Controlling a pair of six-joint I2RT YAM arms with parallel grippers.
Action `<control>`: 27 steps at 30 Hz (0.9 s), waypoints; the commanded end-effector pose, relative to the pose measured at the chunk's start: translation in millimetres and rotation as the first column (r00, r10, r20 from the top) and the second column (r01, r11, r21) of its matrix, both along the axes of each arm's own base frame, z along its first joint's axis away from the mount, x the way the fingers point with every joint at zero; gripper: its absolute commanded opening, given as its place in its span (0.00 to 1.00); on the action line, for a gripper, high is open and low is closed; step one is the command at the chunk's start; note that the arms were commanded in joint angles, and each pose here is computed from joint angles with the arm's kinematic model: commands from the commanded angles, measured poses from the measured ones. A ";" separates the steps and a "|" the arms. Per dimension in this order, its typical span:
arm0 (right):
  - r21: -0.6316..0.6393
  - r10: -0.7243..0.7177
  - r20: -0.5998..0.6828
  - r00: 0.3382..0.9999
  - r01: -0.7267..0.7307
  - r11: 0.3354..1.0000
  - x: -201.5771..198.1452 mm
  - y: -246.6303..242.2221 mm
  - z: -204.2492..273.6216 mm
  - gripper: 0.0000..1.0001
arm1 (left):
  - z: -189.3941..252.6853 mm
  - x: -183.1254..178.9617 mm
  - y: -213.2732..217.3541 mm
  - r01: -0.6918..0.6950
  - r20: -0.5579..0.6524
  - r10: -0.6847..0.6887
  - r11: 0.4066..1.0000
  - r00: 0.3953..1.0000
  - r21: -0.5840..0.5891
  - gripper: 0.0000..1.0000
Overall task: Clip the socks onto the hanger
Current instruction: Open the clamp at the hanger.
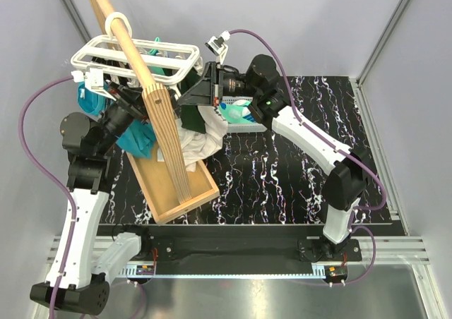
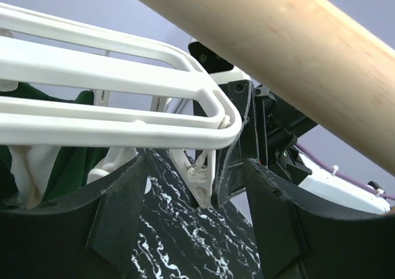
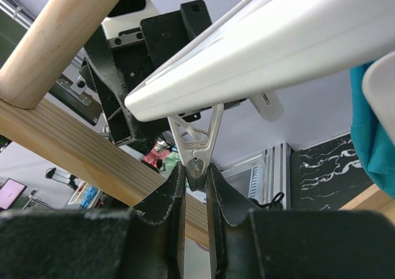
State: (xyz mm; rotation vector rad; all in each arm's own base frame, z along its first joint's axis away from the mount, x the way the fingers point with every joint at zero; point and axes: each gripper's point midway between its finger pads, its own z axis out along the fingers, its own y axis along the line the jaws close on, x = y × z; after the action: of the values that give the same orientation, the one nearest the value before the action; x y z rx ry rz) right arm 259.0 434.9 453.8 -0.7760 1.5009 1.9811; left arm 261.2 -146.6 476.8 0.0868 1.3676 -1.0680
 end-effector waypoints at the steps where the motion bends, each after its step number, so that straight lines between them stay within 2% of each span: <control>1: 0.077 0.035 0.070 0.997 -0.040 0.996 -20.9 -10.2 38.5 0.00 | 20.7 -5.4 -5.6 0.045 0.049 -0.044 0.998 0.998 -0.035 0.68; 8: 0.091 0.038 0.073 0.997 -0.044 0.995 -21.2 -10.3 37.9 0.00 | 19.1 2.6 -16.0 0.098 -0.022 -0.101 0.992 0.995 -0.082 0.66; 19: 0.085 0.048 0.058 0.997 -0.053 0.995 -18.5 -7.3 29.6 0.00 | 36.3 -4.2 -17.4 0.105 0.013 -0.104 0.987 0.994 -0.122 0.61; 27: 0.079 0.049 0.049 0.998 -0.052 0.996 -17.0 -6.0 26.6 0.00 | 36.7 -3.7 -28.9 0.148 -0.006 -0.150 0.980 0.989 -0.134 0.48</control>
State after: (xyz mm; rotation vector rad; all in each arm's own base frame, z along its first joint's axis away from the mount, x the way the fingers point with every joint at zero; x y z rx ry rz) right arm 254.0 431.9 467.2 -0.7678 1.4545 2.0273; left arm 268.8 -172.6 484.4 0.0316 1.4016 -1.2645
